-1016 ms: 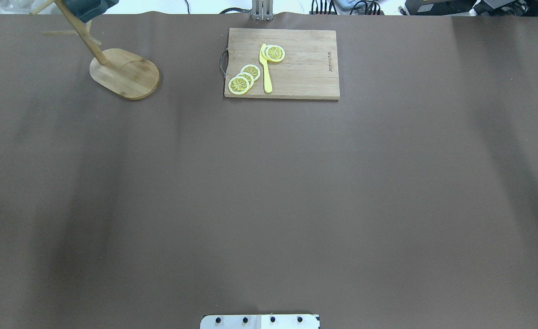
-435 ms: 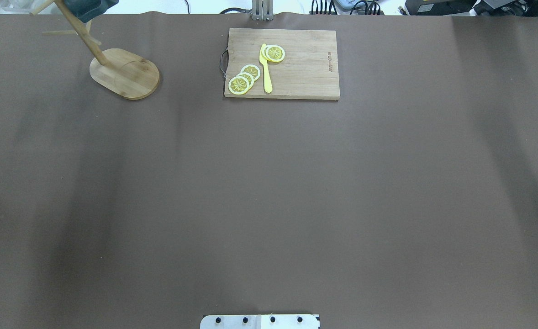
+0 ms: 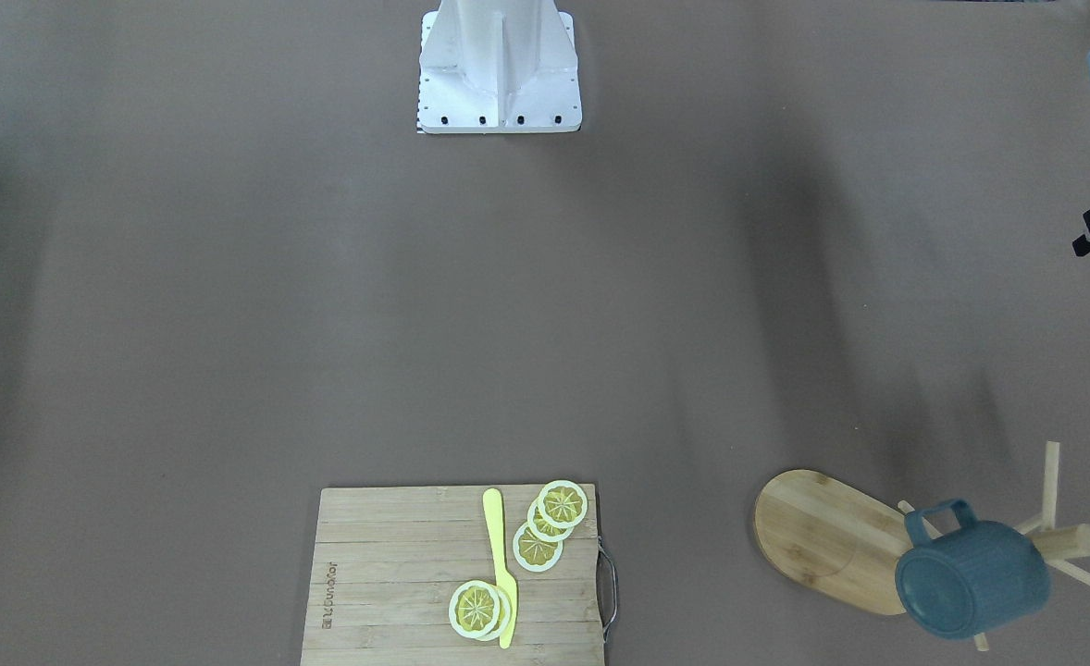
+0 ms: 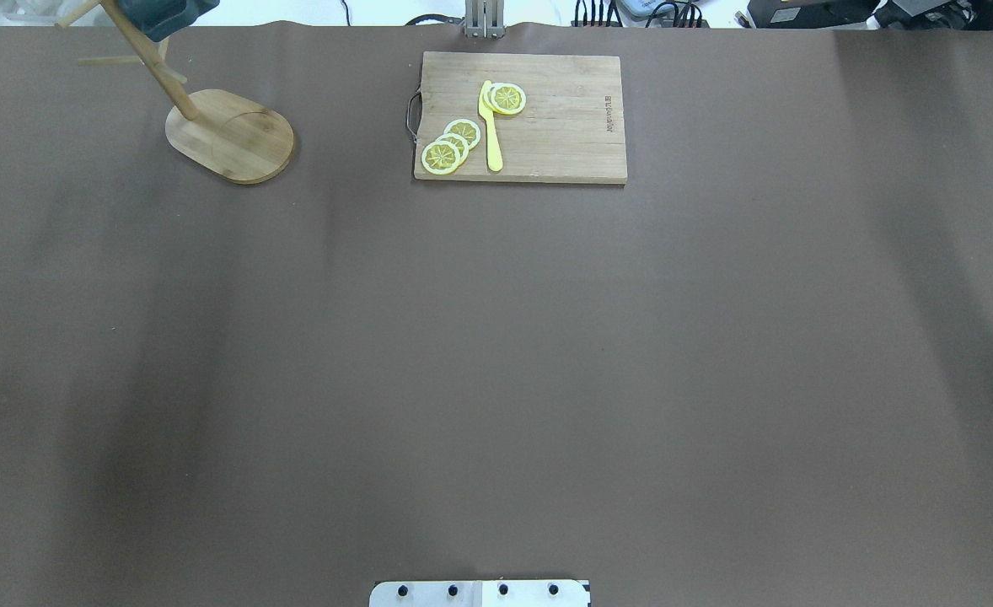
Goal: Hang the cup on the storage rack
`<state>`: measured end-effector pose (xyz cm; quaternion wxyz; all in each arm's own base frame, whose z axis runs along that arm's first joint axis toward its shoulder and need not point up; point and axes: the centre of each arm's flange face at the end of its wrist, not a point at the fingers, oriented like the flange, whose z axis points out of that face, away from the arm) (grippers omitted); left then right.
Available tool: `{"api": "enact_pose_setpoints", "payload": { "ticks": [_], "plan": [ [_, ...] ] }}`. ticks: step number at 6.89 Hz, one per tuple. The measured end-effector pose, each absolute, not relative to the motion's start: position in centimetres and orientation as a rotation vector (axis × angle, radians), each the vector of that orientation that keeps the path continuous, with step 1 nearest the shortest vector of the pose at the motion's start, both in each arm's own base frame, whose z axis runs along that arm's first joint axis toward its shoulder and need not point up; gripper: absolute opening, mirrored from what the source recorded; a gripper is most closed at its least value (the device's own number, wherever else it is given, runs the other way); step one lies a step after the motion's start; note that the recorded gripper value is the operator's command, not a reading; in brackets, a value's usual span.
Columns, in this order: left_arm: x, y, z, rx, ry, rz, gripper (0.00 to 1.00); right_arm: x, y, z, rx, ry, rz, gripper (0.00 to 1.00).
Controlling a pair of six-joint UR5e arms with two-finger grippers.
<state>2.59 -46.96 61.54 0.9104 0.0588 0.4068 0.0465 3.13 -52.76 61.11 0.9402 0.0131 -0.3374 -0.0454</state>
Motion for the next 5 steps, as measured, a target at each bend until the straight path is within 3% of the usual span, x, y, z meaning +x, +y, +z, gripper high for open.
{"api": "enact_pose_setpoints", "payload": {
  "ticks": [5],
  "plan": [
    [2.5,-46.72,61.88,0.121,0.832,0.095,0.98,3.13,-52.77,61.01,0.029,-0.689,-0.092,1.0]
  ]
}}
